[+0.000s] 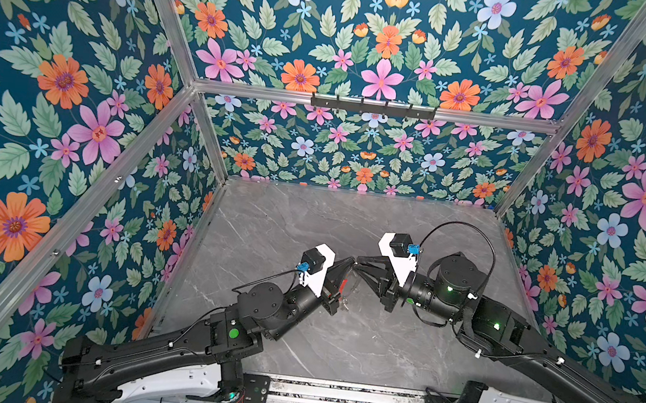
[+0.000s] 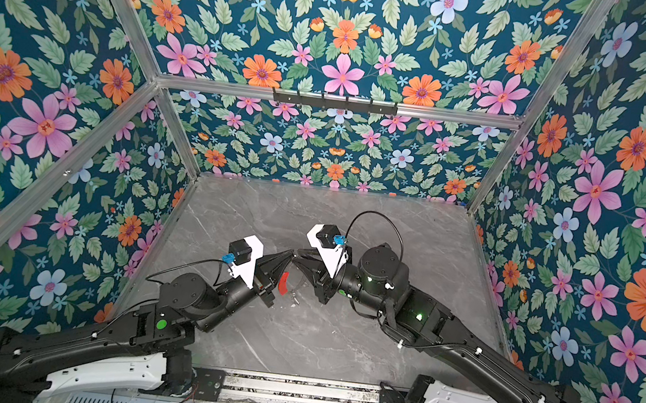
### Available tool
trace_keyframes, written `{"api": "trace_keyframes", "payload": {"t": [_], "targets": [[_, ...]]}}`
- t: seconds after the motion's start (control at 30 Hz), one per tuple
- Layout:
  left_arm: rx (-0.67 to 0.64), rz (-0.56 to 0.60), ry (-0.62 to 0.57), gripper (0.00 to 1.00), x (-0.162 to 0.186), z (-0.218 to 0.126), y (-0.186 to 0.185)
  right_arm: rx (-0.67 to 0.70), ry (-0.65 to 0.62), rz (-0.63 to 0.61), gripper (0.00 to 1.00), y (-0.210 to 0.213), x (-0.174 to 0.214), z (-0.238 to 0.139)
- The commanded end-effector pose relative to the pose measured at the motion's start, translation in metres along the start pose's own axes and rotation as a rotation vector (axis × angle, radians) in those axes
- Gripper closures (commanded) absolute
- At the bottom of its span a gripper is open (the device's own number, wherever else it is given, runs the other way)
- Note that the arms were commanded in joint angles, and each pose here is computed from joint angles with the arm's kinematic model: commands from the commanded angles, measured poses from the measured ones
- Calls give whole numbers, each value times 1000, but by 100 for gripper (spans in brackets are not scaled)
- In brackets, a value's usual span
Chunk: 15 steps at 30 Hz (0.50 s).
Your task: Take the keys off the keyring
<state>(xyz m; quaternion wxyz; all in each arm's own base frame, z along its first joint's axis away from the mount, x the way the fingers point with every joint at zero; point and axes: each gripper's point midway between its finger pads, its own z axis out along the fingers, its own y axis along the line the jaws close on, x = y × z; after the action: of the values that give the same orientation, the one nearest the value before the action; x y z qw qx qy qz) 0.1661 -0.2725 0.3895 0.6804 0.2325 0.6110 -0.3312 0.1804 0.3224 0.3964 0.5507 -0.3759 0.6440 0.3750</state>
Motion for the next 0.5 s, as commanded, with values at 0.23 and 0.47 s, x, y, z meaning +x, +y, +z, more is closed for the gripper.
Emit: {"api": "trace_keyframes", "payload": {"t": [0.23, 0.47], "targets": [[38, -34, -26, 100, -10, 1, -7, 38, -3, 23, 100, -12, 0, -1], [-5, -67, -19, 71, -10, -15, 8, 64, 6, 49, 100, -27, 5, -8]]}}
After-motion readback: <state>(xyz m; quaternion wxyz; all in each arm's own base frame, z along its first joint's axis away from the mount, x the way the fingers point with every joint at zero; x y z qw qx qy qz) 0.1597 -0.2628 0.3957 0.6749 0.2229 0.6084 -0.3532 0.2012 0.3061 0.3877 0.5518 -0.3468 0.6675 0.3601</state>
